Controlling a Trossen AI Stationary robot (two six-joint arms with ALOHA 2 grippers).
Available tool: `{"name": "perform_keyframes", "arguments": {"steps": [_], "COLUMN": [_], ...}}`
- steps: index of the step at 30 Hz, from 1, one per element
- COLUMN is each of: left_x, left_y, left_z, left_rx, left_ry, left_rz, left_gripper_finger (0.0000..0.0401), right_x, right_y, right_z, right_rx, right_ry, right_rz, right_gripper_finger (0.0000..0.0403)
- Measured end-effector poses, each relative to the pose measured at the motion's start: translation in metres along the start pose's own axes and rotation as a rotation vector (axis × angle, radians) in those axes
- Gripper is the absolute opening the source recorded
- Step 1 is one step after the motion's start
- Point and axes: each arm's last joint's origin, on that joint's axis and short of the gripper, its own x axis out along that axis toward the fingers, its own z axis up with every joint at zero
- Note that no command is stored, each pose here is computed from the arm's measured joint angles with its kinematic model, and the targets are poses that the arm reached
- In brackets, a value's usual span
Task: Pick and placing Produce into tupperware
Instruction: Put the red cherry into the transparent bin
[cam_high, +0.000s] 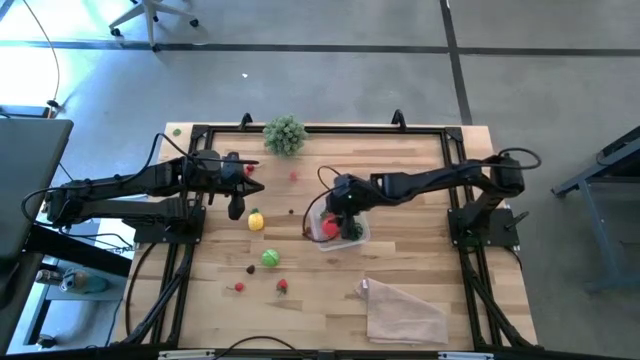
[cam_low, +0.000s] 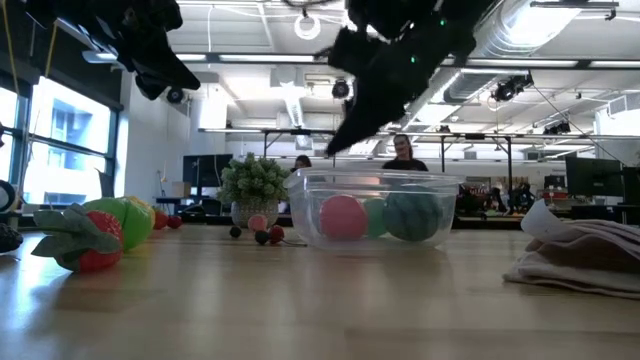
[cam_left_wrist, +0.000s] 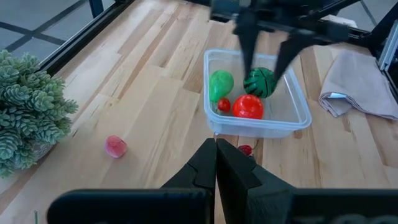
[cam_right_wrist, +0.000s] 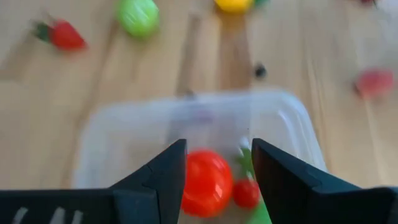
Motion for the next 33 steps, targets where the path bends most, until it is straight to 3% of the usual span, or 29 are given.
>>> {"name": "perform_keyframes", "arguments": {"steps": [7,16,25,33], "left_x": [0.0,0.0,0.0,0.0], "left_y": [0.0,0.0,0.0,0.0], "left_z": [0.0,0.0,0.0,0.0], "left_rx": [0.0,0.0,0.0,0.0], "left_ry": [0.0,0.0,0.0,0.0], "left_rz": [0.0,0.0,0.0,0.0], "left_gripper_finger": [0.0001,0.0001,0.0001,0.0001], "right_x": [0.003,0.033,0.078,0.108], "right_y": [0.029,0.038,0.068,0.065], "right_z": [0.017,0.029,0.048,0.061], "right_rx": [-0.074,-0.157,-0.356,-0.331], "right_ry": [-0.145,-0.109,0.115,0.336], "right_rz": [0.037,0.021,-0.143,-0.201], "right_gripper_finger": [0.0174,0.0173,0.0171,0.0171]}}
